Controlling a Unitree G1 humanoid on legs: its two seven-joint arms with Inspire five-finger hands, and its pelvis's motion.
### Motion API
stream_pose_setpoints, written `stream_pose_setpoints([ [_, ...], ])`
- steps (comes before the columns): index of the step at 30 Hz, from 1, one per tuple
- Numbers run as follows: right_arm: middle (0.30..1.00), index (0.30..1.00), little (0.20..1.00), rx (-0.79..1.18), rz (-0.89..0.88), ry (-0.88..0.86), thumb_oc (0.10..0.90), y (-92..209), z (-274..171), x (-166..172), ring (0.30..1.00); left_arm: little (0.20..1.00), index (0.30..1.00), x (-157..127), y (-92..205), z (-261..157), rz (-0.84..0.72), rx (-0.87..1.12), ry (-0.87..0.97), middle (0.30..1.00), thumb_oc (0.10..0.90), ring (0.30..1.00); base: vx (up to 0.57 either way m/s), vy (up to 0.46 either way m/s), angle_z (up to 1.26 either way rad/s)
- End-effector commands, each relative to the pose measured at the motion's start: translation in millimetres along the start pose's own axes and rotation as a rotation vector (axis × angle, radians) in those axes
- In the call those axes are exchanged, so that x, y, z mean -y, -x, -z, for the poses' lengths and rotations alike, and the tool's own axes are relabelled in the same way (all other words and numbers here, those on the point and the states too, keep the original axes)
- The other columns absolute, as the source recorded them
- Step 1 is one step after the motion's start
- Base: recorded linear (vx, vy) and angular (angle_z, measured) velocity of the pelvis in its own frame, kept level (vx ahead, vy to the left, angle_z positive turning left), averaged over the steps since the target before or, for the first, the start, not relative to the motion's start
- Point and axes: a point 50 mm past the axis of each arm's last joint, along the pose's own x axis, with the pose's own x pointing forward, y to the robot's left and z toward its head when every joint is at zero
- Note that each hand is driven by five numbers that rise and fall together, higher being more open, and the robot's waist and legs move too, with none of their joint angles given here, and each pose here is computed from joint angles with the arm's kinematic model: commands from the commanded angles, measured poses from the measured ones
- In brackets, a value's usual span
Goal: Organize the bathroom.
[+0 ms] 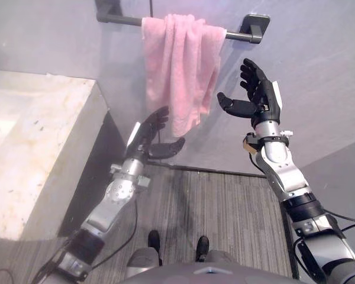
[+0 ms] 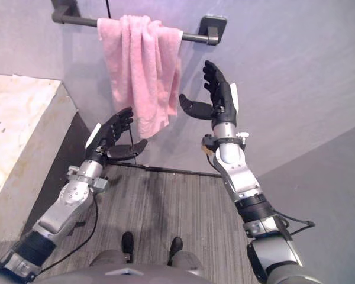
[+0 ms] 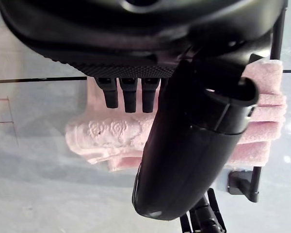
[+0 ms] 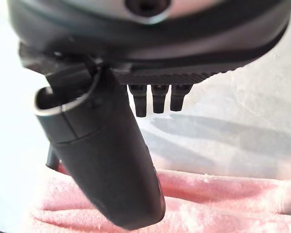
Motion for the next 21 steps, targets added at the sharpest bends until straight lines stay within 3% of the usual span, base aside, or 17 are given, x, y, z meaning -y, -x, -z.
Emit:
stream_pose_setpoints([
  [1, 0.9, 0.9, 0.9, 0.327, -0.006, -0.041, 0.8, -29.0, -70.5, -7.9, 0.9, 0.9, 0.9, 0.9, -10.3, -45.9, -0.019, 0.241, 0.035, 0.9, 0.8, 0.9, 0.12, -0.081, -0.67],
  [4, 0.9, 0.9, 0.9, 0.323, -0.052, -0.053, 0.8, -38.6, -77.9, -21.4, 0.9, 0.9, 0.9, -0.4, -15.5, -49.2, -0.046, 0.251, 0.027, 0.9, 0.8, 0.9, 0.1, -0.038, -0.59],
  [11, 0.9, 0.9, 0.9, 0.2, -0.175, -0.009, 0.8, -45.5, -66.7, -10.5, 0.9, 0.9, 0.9, -0.6, -4.0, -39.3, -0.056, 0.223, 0.068, 0.9, 0.8, 0.9, 0.16, 0.086, 0.05],
  [21, 0.9, 0.9, 0.9, 0.168, -0.15, -0.03, 0.8, -45.1, -54.9, -4.2, 0.9, 0.9, 0.9, -9.8, 4.4, -32.2, -0.045, 0.196, 0.017, 0.9, 0.8, 0.9, 0.13, 0.111, 0.11],
])
